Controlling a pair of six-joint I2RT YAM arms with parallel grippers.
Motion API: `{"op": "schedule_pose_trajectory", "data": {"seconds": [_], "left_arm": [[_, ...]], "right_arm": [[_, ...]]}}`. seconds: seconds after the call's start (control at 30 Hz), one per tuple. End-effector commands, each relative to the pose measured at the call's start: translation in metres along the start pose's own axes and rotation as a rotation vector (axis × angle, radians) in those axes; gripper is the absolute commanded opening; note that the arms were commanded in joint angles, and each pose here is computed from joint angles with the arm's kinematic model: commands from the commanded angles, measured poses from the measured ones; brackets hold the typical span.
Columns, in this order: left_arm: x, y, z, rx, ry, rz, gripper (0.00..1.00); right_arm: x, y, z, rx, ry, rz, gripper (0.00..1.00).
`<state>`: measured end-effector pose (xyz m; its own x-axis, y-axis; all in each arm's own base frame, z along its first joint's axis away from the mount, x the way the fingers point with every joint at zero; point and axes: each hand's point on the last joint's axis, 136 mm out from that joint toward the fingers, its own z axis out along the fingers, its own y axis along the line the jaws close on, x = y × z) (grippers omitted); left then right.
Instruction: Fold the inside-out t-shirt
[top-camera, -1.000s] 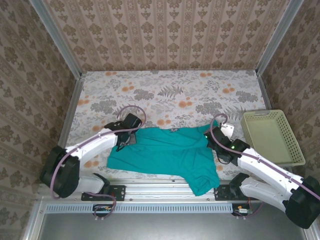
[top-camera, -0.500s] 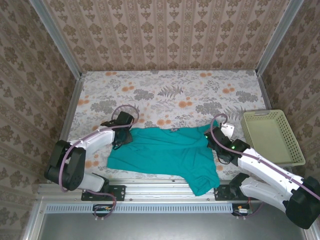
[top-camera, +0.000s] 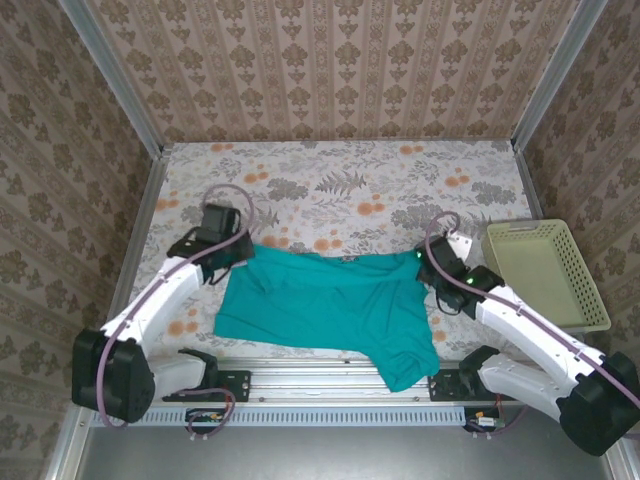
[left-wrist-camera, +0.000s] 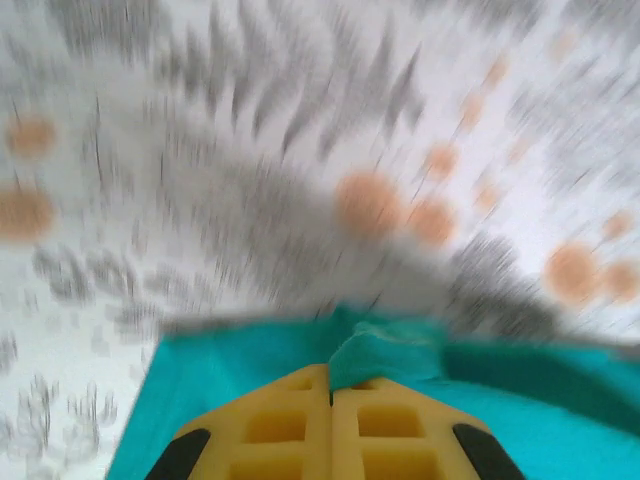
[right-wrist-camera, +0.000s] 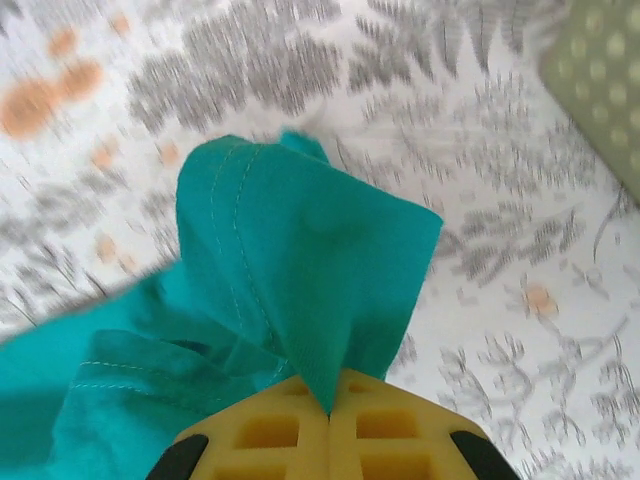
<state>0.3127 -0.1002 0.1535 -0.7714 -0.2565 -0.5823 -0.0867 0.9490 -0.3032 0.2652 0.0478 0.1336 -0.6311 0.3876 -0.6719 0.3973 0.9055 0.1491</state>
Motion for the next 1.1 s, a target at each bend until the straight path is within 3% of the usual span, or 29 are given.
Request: {"op": "schedule_pose_trajectory", "data": {"seconds": [0.0,0.13,0.3,0.5,0.67,0.83,1.07], "left_arm": [[-0.07,-0.03,-0.043,0.172,-0.209,0.013,0.0],[-0.098,-0.027,-0.055,0.235,-0.274,-0.048,0.0],[-0.1,0.001,-0.038,0.146,-0.228,-0.063,0.0],[-0.101,-0.004,0.018,0.116,-0.051,0.012,0.0],[-0.092,-0.011,0.055,0.102,0.051,0.005,0.0],[-0.07,-0.017,0.054,0.215,0.103,-0.104,0.0],[0.009,0.023,0.023,0.103,0.048,-0.164,0.0]], "right_arm": [[-0.046,0.022,-0.011,-0.078,-0.078,-0.006,0.0],[-0.072,0.03,-0.018,-0.087,-0.117,-0.017,0.0],[-0.079,0.024,-0.016,-0.073,-0.133,-0.007,0.0],[-0.107,0.046,-0.02,-0.146,-0.186,-0.017,0.0],[-0.12,0.082,0.005,-0.176,-0.149,-0.076,0.0],[-0.092,0.082,0.028,-0.154,-0.057,-0.092,0.0],[0.018,0.038,0.025,-0.12,0.106,-0.11,0.0]]}}
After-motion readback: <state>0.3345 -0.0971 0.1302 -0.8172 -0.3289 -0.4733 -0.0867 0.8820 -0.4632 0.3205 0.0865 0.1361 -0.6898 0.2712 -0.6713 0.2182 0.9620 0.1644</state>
